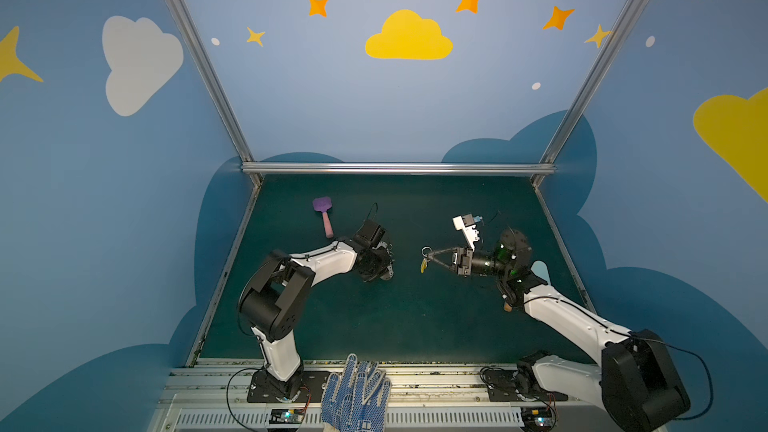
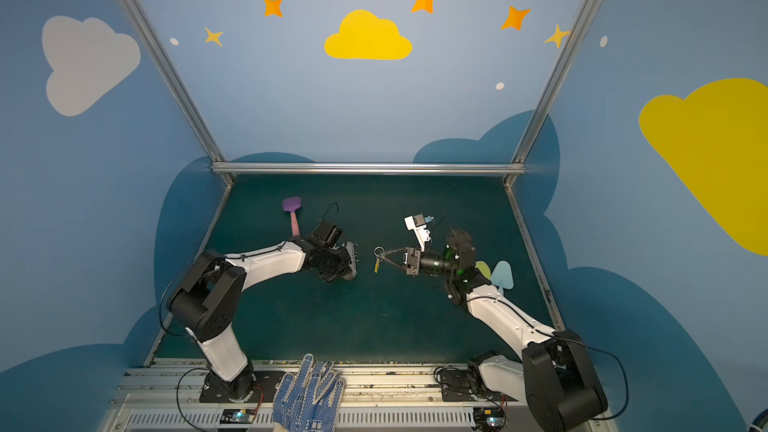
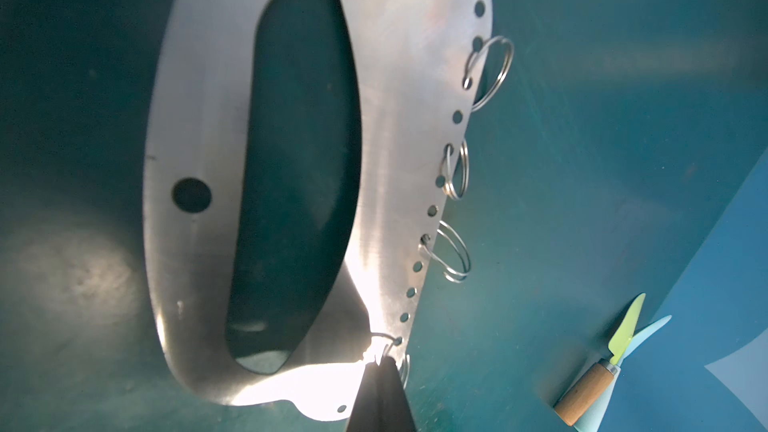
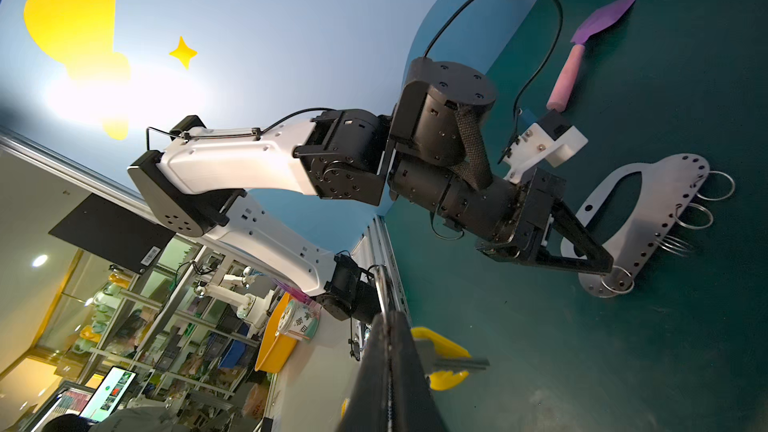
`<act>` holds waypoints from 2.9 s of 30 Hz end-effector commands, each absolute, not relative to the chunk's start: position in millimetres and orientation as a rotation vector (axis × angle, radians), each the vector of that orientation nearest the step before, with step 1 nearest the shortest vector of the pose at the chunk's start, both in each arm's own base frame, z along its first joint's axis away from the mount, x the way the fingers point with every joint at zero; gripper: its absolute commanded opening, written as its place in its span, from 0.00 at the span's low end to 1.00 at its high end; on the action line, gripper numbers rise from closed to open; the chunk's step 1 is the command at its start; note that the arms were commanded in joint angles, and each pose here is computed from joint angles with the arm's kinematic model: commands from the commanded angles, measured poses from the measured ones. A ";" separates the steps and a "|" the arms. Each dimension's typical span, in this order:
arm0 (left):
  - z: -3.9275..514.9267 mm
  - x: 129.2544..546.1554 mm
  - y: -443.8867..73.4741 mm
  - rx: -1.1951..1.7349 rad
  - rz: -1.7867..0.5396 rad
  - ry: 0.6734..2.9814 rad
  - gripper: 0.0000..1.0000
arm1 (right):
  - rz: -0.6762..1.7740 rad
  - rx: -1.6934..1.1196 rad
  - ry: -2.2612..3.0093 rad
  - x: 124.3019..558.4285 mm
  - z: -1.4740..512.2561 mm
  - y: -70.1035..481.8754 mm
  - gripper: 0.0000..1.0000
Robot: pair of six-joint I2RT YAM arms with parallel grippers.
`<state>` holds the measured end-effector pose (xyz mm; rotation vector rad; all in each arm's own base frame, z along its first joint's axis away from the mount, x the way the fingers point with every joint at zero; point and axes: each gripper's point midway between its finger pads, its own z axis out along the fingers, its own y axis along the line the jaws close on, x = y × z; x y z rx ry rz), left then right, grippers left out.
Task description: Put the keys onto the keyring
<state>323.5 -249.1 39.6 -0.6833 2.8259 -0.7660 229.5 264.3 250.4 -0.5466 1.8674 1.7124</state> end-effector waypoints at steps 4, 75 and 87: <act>52.3 327.5 -250.0 -0.672 -0.805 2.790 0.04 | 1.583 -0.458 2.037 242.0 217.9 259.1 0.00; 60.8 331.2 -255.0 -0.688 -0.833 2.768 0.04 | 0.911 -0.421 2.565 281.3 70.4 342.1 0.00; 63.5 332.6 -256.2 -0.686 -0.839 2.765 0.04 | 0.859 -0.439 2.578 282.4 67.4 344.3 0.00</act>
